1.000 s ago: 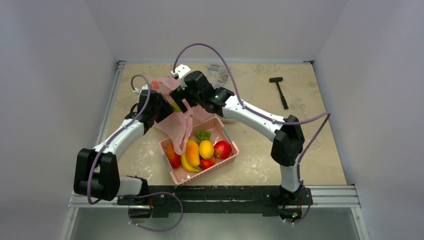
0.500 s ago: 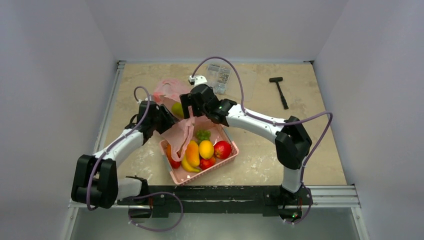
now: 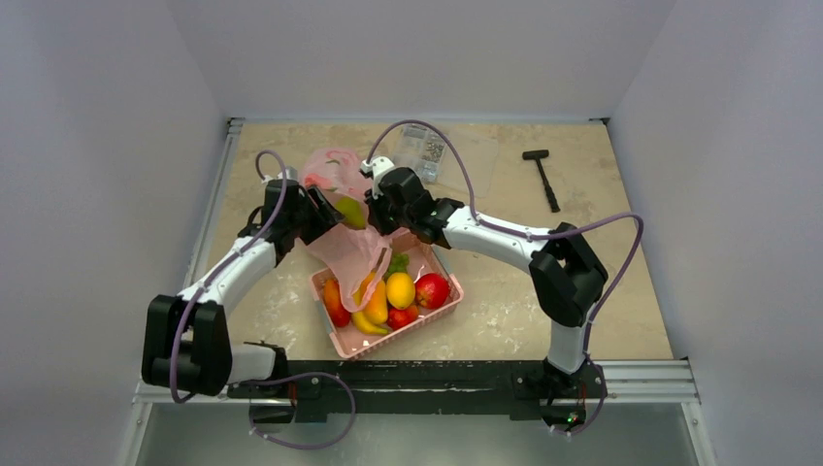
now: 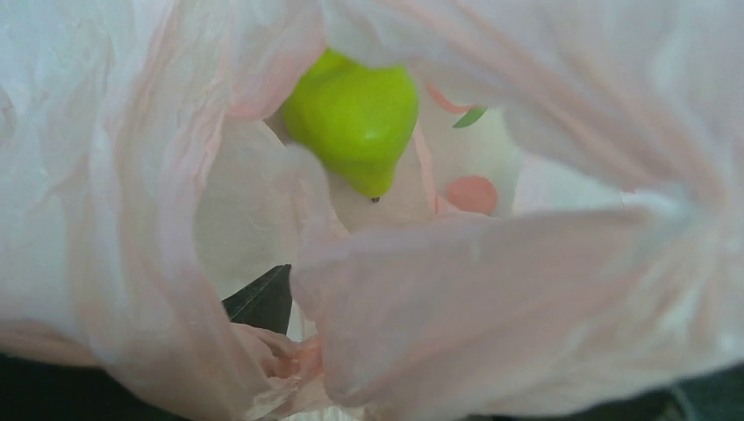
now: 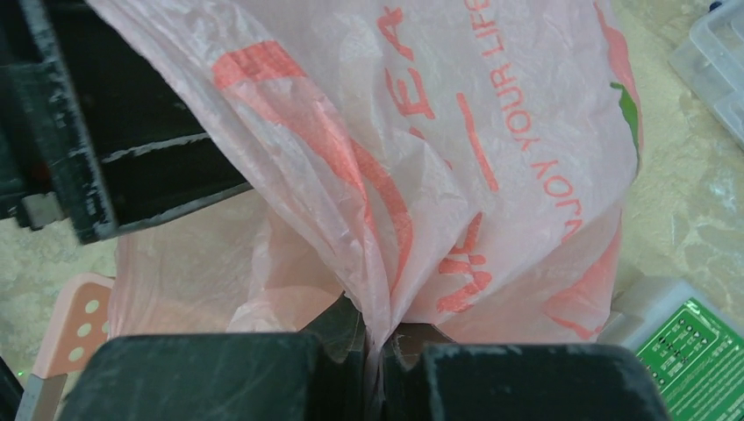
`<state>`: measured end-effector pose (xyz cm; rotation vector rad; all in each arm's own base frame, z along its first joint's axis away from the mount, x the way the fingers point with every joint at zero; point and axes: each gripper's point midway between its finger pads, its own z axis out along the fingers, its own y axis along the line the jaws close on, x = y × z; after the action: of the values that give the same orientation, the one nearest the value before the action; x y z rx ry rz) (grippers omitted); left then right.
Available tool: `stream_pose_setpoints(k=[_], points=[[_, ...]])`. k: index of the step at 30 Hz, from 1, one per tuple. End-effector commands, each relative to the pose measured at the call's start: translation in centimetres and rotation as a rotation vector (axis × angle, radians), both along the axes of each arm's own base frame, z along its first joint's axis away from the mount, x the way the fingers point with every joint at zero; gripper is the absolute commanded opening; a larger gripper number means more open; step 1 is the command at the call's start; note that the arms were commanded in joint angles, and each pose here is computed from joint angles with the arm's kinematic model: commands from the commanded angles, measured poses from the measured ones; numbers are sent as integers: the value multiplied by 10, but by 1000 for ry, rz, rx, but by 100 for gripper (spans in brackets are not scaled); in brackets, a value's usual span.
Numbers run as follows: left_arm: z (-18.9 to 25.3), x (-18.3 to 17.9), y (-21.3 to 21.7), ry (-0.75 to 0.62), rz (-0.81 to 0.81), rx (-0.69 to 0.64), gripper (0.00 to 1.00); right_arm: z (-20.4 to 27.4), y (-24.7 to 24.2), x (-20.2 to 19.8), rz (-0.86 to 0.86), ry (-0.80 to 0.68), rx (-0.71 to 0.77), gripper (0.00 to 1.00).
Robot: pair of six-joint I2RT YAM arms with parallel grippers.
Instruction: Take the fake fruits out of the plastic bag
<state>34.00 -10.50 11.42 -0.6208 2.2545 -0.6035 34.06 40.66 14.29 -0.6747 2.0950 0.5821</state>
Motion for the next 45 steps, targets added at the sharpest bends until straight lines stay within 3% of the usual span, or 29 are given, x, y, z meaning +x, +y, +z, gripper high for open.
stream_pose_setpoints(k=[1, 7, 12, 17, 22, 32, 35, 38, 42, 45], points=[[23, 36, -9, -98, -28, -28, 54, 37, 8, 2, 99, -58, 89, 0], [27, 58, -14, -156, 16, -96, 44, 37, 11, 1, 132, -52, 95, 0], [44, 49, -6, -253, 64, -105, 41, 37, 10, 2, 134, -56, 83, 0], [54, 12, 3, -216, 72, -74, 53, 41, 8, 7, 117, -70, 72, 0], [60, -37, 10, -210, 65, -74, 61, 43, 8, 10, 113, -71, 67, 8], [90, -101, -16, -267, -71, -240, 61, 46, 13, 9, 124, -63, 77, 7], [107, -99, -17, -315, -73, -236, 61, 47, 12, 10, 121, -68, 75, 6], [120, -84, -21, -340, -80, -209, 54, 46, 12, 9, 126, -64, 71, 2], [139, -60, -38, -406, -100, -89, 48, 47, 12, 9, 128, -59, 68, 0], [137, -39, -34, -413, -9, -51, 46, 50, 11, 9, 126, -67, 67, 0]])
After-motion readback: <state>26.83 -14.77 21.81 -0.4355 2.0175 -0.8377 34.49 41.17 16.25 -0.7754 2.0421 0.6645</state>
